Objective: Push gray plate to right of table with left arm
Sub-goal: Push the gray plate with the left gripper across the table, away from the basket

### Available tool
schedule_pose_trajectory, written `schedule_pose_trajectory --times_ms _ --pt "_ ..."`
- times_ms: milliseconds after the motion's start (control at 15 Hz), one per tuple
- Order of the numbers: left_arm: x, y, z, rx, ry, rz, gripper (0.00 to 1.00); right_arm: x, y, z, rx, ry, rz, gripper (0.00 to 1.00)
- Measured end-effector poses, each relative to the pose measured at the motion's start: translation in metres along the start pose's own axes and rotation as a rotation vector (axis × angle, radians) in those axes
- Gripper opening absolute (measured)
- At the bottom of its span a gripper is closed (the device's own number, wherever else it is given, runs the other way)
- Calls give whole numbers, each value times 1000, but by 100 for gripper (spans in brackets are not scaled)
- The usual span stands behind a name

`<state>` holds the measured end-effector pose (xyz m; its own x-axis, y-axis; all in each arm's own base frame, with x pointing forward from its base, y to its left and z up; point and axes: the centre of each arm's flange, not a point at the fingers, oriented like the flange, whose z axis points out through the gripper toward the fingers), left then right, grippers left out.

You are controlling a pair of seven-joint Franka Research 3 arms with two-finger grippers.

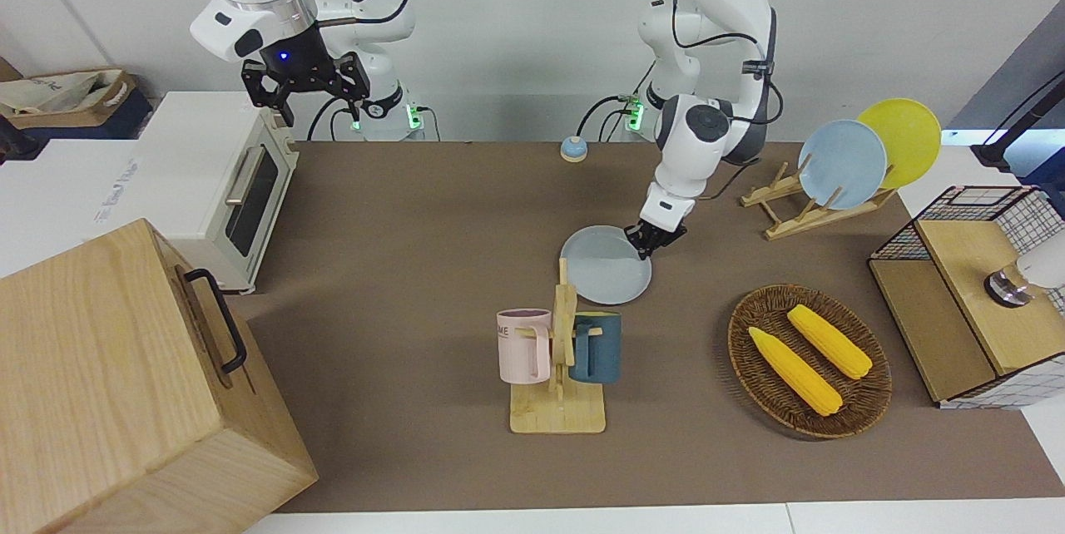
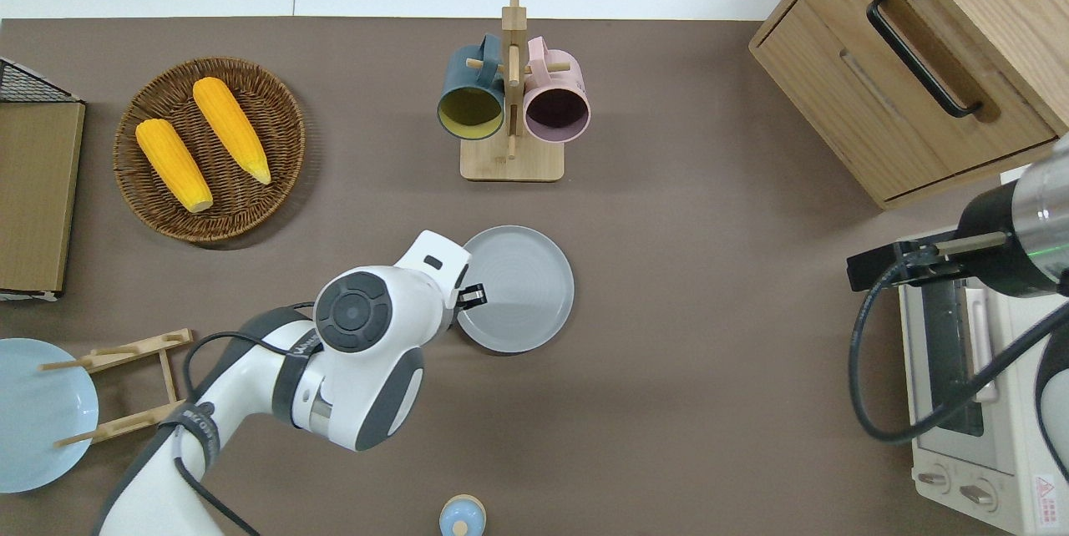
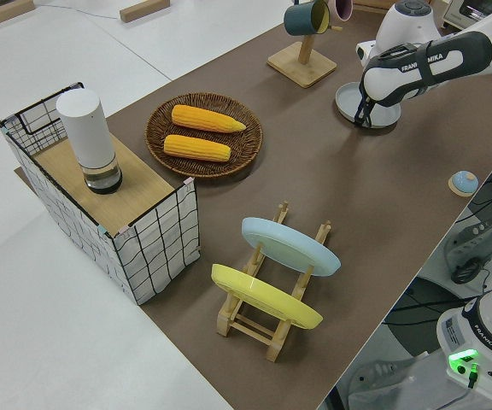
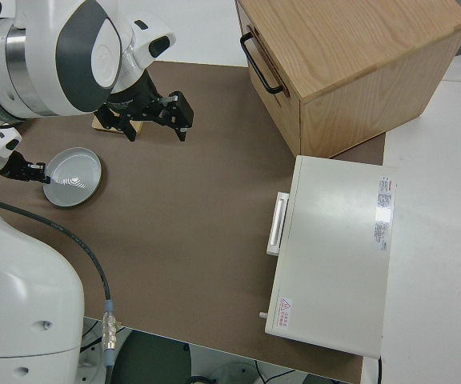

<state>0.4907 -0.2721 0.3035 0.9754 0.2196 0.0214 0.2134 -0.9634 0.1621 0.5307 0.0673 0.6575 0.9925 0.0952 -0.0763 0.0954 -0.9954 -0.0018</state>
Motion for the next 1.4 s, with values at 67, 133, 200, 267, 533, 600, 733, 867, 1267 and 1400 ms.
schedule_pose_trajectory --times_ms 67,133,200,267,533,600,733,867,1267,1400 --pt "-7 17 2 -9 -3 -9 4 0 0 0 0 0 0 99" --pt "-13 31 4 -16 -7 -15 4 0 0 0 0 0 0 99" --pt "-19 45 6 -24 -12 -19 4 0 0 0 0 0 0 99" --pt "-25 57 8 -29 -15 -22 4 0 0 0 0 0 0 99" --pt "-42 99 19 -24 -1 -38 4 0 0 0 0 0 0 99" --pt "-45 111 21 -28 3 -43 4 0 0 0 0 0 0 99" --pt "-52 133 25 -41 3 -45 4 0 0 0 0 0 0 99" --pt "-57 148 28 -53 1 -38 4 0 0 0 0 0 0 99" --pt "-72 167 31 -64 -6 -26 4 0 0 0 0 0 0 99" --pt "-73 168 31 -65 -6 -25 4 0 0 0 0 0 0 99"
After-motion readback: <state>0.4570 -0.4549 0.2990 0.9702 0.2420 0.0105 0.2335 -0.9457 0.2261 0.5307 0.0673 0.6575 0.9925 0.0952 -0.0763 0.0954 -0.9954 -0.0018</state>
